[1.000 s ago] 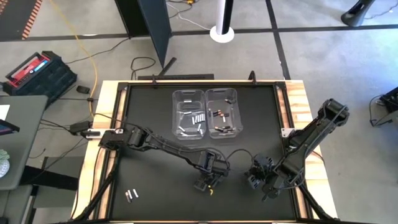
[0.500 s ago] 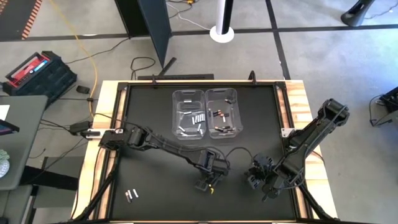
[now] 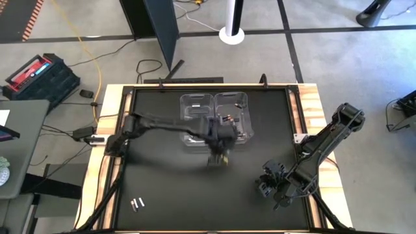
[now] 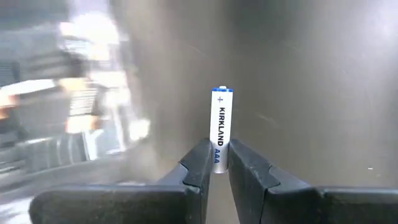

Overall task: Sort batteries
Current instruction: Put the white battery into the left transparent bin

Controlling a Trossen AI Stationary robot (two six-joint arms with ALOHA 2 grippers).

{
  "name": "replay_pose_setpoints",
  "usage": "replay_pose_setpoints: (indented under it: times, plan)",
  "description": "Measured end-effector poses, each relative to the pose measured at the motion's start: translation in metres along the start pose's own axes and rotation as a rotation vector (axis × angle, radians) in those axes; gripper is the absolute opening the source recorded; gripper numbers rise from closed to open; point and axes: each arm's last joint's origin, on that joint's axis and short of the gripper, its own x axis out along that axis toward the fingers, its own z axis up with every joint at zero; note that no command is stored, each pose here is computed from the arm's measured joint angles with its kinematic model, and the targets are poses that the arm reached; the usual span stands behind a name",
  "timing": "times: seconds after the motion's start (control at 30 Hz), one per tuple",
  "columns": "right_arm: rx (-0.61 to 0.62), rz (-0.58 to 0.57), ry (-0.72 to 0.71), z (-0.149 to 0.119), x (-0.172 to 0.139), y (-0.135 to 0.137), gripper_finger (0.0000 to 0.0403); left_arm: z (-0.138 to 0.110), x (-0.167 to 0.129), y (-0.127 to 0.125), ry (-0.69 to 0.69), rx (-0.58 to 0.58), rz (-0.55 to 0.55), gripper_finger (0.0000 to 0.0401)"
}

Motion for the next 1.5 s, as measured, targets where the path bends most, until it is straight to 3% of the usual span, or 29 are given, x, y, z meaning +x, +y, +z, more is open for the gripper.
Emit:
replay_pose_setpoints:
  times: [0.13,0.33,0.43,0.6,0.9,1.17,1.5]
  plan:
    - [0.015,-0.01,-0.009,0.004,0.002,0.0,0.0173,-0.008,-0.049,0.045,-0.071,-0.059,0.063,0.0045]
    - [0.058,-0.036,-0.033,0.016,0.009,0.0,0.0173,-0.046,-0.095,0.106,0.015,-0.167,0.126,0.0045]
    - [0.088,-0.054,-0.05,0.025,0.013,0.0,0.0173,-0.064,-0.105,0.133,0.06,-0.242,0.145,0.0045]
    - [0.146,-0.099,-0.084,0.042,0.022,-0.002,0.0173,-0.089,-0.076,0.159,0.067,-0.356,0.079,0.0045]
    - [0.208,-0.165,-0.138,0.072,0.035,-0.008,0.0173,-0.128,-0.011,0.159,0.049,-0.469,0.085,0.0045]
    - [0.251,-0.213,-0.175,0.093,0.043,-0.015,0.0173,-0.142,0.012,0.16,0.027,-0.457,0.203,0.0045]
    - [0.277,-0.235,-0.195,0.105,0.047,-0.019,0.0173,-0.157,0.034,0.157,-0.025,-0.413,0.233,0.0045]
